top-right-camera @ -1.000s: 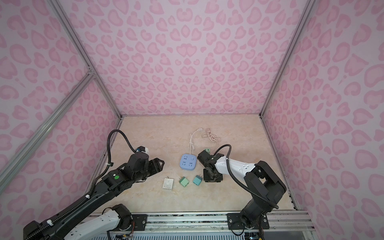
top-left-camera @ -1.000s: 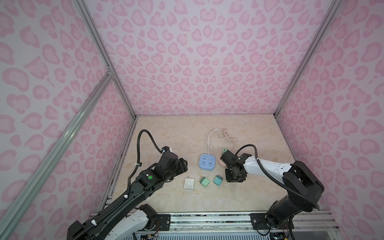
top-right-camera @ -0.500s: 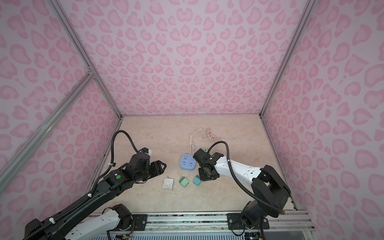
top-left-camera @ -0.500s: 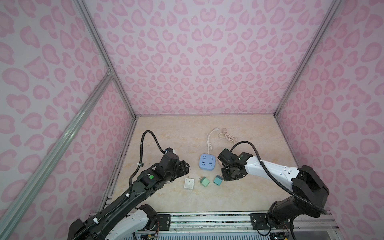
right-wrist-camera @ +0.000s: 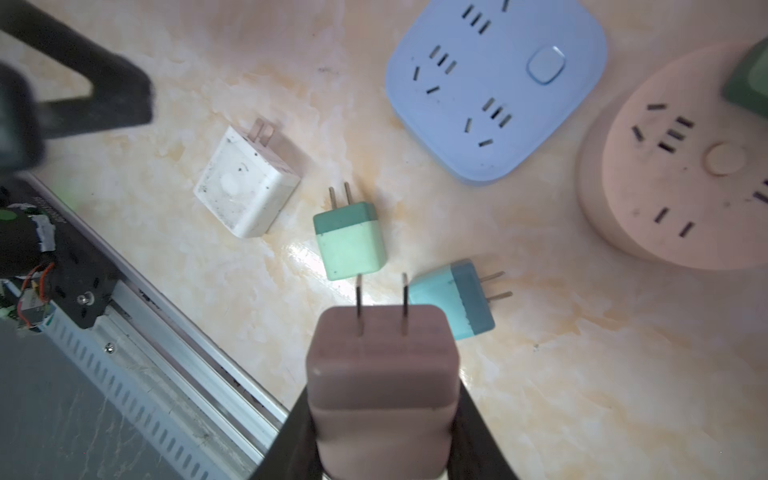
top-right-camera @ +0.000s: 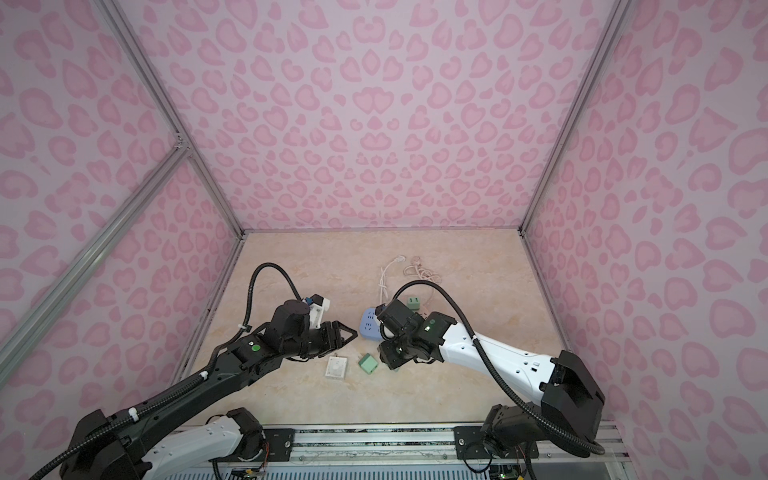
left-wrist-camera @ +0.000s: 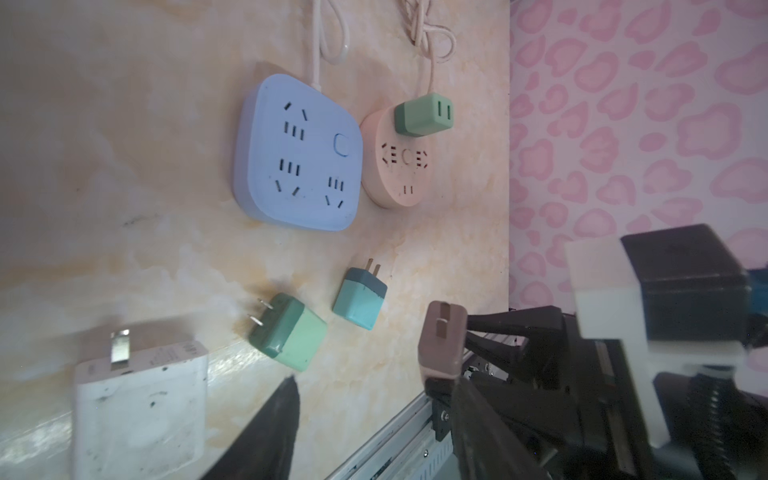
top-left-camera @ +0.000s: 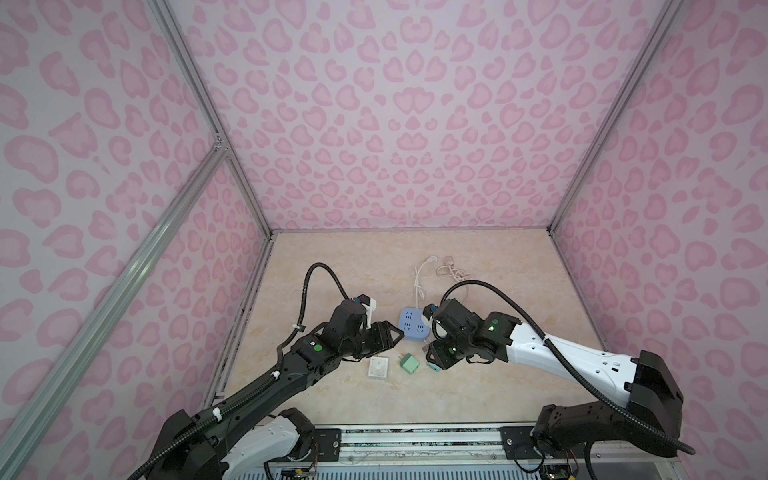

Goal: Insert the plug

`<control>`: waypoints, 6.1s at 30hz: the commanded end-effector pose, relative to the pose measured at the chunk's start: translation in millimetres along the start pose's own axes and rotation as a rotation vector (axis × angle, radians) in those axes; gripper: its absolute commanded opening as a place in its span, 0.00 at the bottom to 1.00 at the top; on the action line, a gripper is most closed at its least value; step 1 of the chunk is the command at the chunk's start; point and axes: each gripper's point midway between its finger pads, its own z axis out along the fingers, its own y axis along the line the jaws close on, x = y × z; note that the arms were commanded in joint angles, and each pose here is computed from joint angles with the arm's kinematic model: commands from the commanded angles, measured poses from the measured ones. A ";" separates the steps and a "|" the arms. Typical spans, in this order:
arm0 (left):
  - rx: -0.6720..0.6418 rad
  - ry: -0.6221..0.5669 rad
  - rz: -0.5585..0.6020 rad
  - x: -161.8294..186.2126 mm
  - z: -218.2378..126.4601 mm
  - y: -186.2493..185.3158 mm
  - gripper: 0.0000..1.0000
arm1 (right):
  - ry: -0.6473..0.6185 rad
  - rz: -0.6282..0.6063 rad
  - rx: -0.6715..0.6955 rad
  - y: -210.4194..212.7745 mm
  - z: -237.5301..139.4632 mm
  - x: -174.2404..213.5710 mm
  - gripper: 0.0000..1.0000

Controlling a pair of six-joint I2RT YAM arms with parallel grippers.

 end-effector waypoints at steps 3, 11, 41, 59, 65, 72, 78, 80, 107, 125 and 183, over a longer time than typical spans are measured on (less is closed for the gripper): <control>0.123 0.008 0.023 -4.1 5.7 -27.4 0.61 | -0.050 -0.084 -0.088 27.6 -2.2 -16.7 0.03; 0.098 0.055 0.025 7.1 18.3 -21.5 0.57 | -0.049 -0.105 -0.067 31.2 -4.4 -26.3 0.03; 0.105 0.133 0.034 22.8 28.2 -26.2 0.17 | -0.054 -0.114 -0.031 31.0 -4.9 -39.5 0.17; -0.071 -0.214 0.019 -39.1 1.3 -14.5 0.03 | -0.340 0.194 -0.116 -14.0 -54.1 -59.4 0.60; -0.011 -0.442 -0.044 -76.4 -36.0 -36.9 0.03 | -0.549 0.339 -0.300 -4.5 -106.1 -88.8 0.53; 0.193 -0.597 -0.130 -101.3 -62.8 -72.4 0.03 | -0.754 0.493 -0.375 -10.9 -133.4 -110.5 0.41; 0.295 -0.605 -0.165 -107.2 -62.0 -89.8 0.03 | -0.781 0.588 -0.502 -3.0 -117.5 -126.1 0.40; 0.308 -0.601 -0.172 -107.6 -59.9 -92.0 0.03 | -0.803 0.596 -0.555 3.5 -116.9 -131.3 0.40; 0.557 -0.565 -0.245 -104.2 -63.4 -119.0 0.03 | -0.882 0.633 -0.765 20.9 -132.9 -171.1 0.39; 0.590 -0.550 -0.253 -102.9 -63.2 -123.1 0.03 | -0.878 0.641 -0.892 31.3 -128.9 -179.4 0.34; -0.367 -0.398 0.142 -48.8 -97.4 15.8 0.65 | -0.299 0.407 0.318 -132.6 -123.5 -70.9 0.00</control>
